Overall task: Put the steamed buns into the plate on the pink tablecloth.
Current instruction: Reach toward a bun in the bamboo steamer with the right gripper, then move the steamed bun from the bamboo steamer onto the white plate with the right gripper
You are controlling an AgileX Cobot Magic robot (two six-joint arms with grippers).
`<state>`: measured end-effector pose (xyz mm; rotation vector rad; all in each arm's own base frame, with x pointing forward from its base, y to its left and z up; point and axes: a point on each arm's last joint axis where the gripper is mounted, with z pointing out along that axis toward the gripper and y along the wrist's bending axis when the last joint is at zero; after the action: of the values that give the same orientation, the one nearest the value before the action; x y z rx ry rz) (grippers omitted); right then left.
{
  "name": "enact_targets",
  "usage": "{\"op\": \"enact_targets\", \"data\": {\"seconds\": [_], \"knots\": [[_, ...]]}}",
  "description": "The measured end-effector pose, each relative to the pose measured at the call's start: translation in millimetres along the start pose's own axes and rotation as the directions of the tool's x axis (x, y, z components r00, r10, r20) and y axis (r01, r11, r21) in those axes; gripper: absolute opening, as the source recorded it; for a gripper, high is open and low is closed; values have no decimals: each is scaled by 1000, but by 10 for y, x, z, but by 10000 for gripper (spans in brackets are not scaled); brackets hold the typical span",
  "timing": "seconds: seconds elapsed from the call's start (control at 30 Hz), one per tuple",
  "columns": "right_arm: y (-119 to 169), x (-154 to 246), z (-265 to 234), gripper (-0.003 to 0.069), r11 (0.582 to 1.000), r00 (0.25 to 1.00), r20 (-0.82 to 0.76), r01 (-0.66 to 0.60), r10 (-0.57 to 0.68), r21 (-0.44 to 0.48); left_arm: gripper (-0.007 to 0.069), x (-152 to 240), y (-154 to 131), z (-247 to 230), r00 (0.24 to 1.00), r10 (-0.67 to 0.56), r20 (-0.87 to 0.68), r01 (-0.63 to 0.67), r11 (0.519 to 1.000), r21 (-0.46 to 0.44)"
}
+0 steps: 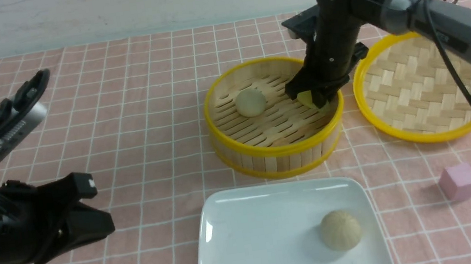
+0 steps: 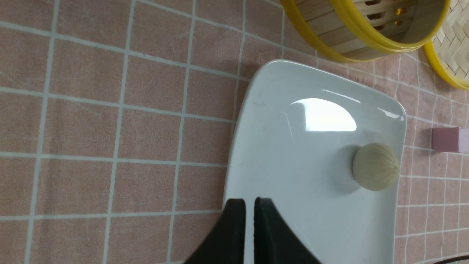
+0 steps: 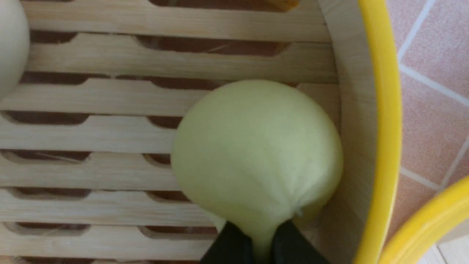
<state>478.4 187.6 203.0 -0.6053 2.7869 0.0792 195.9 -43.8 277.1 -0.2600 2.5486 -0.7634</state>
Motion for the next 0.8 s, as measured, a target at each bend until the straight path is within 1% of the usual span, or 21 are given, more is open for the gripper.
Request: {"op": "enact_targets", "data": {"seconds": [0.1, 0.23, 0.27, 0.3, 0.37, 0.4, 0.43, 0.53, 0.63, 0.73, 0.8], "knots": [[40, -13, -136, 9, 1000, 1000, 20, 20, -21, 8, 69, -1, 1, 2, 1000, -1, -1, 1, 1000, 0], [205, -33, -825, 9, 999, 990, 136, 32, -33, 3, 69, -1, 2, 4, 1000, -1, -2, 1, 1000, -1], [212, -31, -865, 9, 1000, 989, 143, 30, -30, 2, 69, -1, 2, 4, 1000, -1, -2, 1, 1000, -1], [287, 20, -1279, 9, 1000, 977, 214, 17, -14, -11, 70, 0, 1, 4, 1000, -2, -2, 2, 1000, 0], [336, 75, -1455, 9, 1000, 972, 236, 9, -3, -25, 71, 0, 2, 4, 1000, -1, -3, 1, 1000, -1], [427, 184, -1640, 9, 999, 969, 247, 11, 1, -45, 72, 0, 2, 4, 1000, -1, -3, 1, 1000, -1], [496, 281, -1720, 9, 998, 971, 238, 14, 0, -59, 73, 1, 2, 4, 1000, -1, -4, 1, 1000, 0], [738, 658, -1706, 9, 995, 990, 136, 44, -32, -85, 76, 2, 2, 4, 1000, -1, -5, 1, 1000, 0], [947, 1053, -1485, 9, 993, 998, -9, 58, -59, -98, 80, 8, 3, 4, 1000, 1, -12, -1, 1000, -2], [1177, 1526, -1165, 9, 993, 979, -184, 76, -92, -94, 85, 25, 2, 4, 1000, 3, -31, -3, 1000, -1], [1292, 1756, -991, 11, 993, 967, -237, 80, -99, -89, 87, 37, 1, 4, 999, 3, -44, -3, 1000, 0]]}}
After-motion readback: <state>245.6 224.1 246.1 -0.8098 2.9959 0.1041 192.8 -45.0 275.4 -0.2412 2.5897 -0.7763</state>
